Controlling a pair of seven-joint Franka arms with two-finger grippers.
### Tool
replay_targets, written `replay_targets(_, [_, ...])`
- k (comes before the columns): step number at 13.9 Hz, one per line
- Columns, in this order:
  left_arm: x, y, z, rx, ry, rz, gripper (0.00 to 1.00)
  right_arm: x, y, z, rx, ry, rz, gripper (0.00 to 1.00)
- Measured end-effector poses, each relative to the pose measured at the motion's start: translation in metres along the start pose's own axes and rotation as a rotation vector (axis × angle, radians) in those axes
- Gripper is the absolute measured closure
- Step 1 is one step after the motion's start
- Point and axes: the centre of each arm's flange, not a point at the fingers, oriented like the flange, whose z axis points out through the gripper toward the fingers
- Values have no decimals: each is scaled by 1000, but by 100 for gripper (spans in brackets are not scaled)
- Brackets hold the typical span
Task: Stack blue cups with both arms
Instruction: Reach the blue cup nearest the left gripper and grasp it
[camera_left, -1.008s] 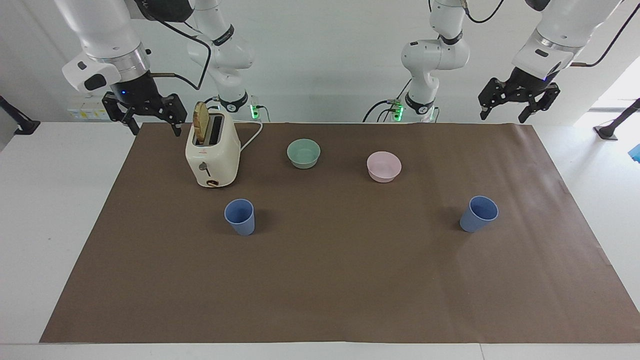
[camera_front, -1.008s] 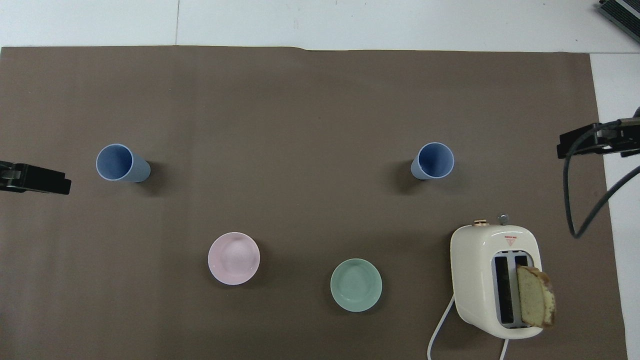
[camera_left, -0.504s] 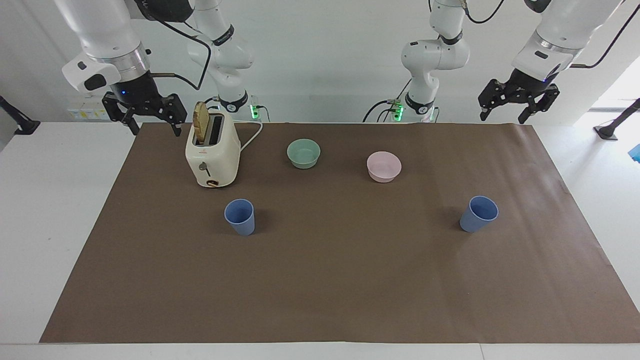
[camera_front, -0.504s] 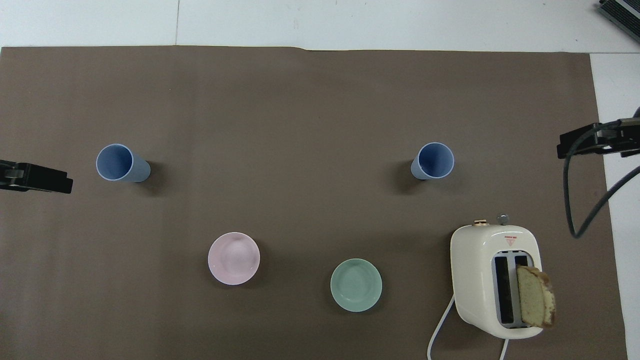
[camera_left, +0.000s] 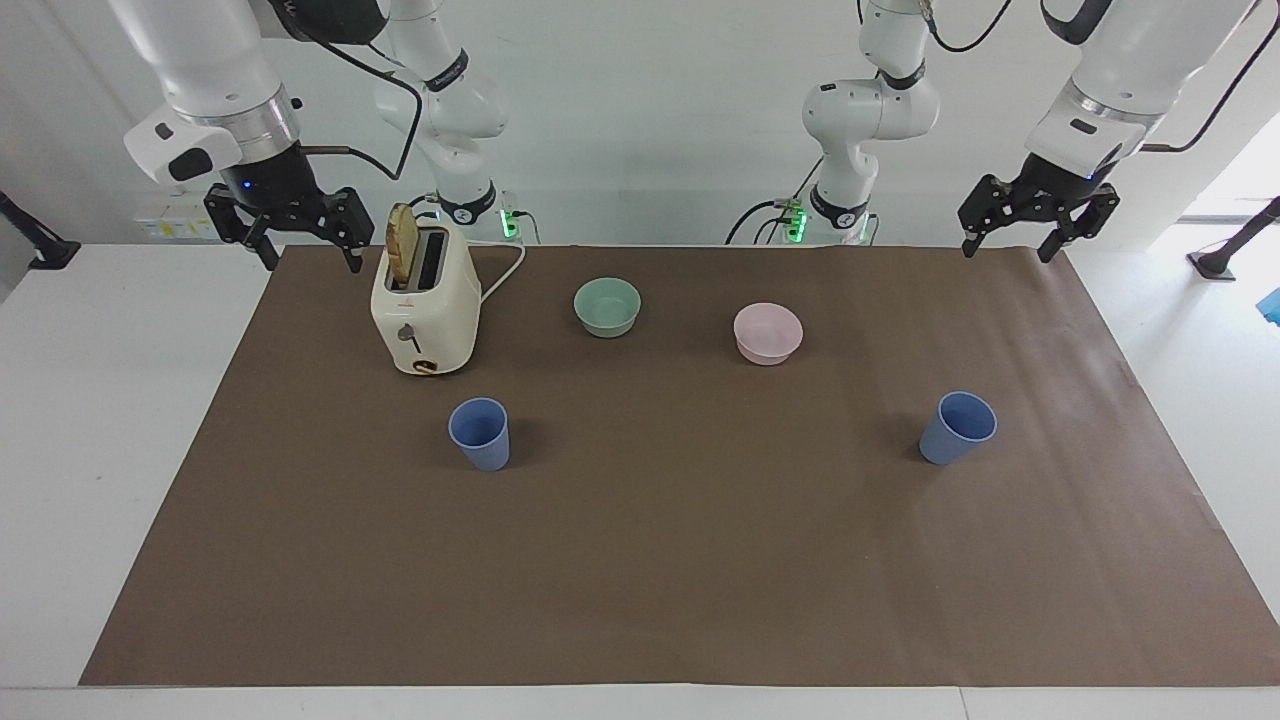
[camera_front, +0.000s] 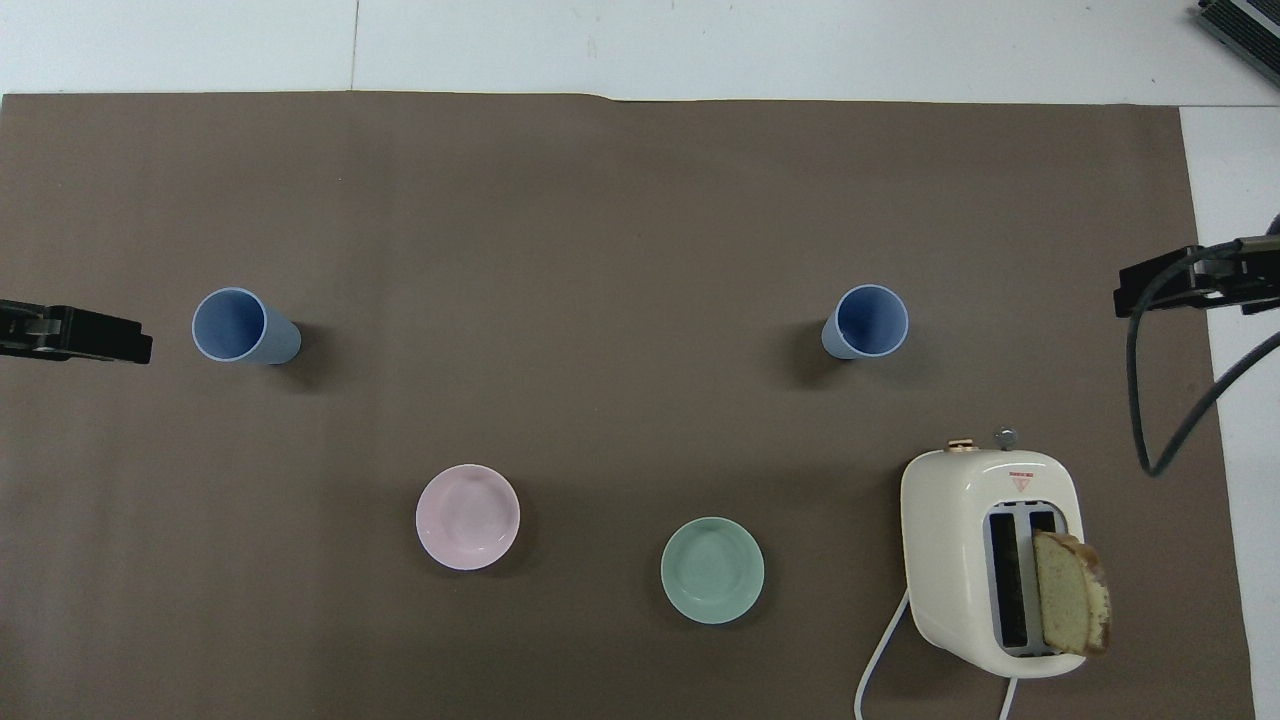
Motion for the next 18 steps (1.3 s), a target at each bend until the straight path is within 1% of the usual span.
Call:
replay_targets(3, [21,-33,49,0,-10,-55,0,0,0,0,0,0,0,0])
replay_targets(6, [37,-36,103,-3,-28,-143,0,0,0,0,0,0,0,0])
replay_targets(8, [38,-34,140,-5,-42,-183,0,0,0,0,0,0,0,0])
replay_targets(10, [33,-35,172,-3,-36,-197,0,0,0,0,0,0,0,0])
replay_targets(12, [26,-35,189,-3,-37,-202,0,0,0,0,0,0,0,0])
replay_targets(16, [24,-34,194,-3,-41,-208,0,0,0,0,0,0,0,0])
replay_targets(18, [21,-30,200,-4,-51,-223,22,0,0,0,0,0,0,0])
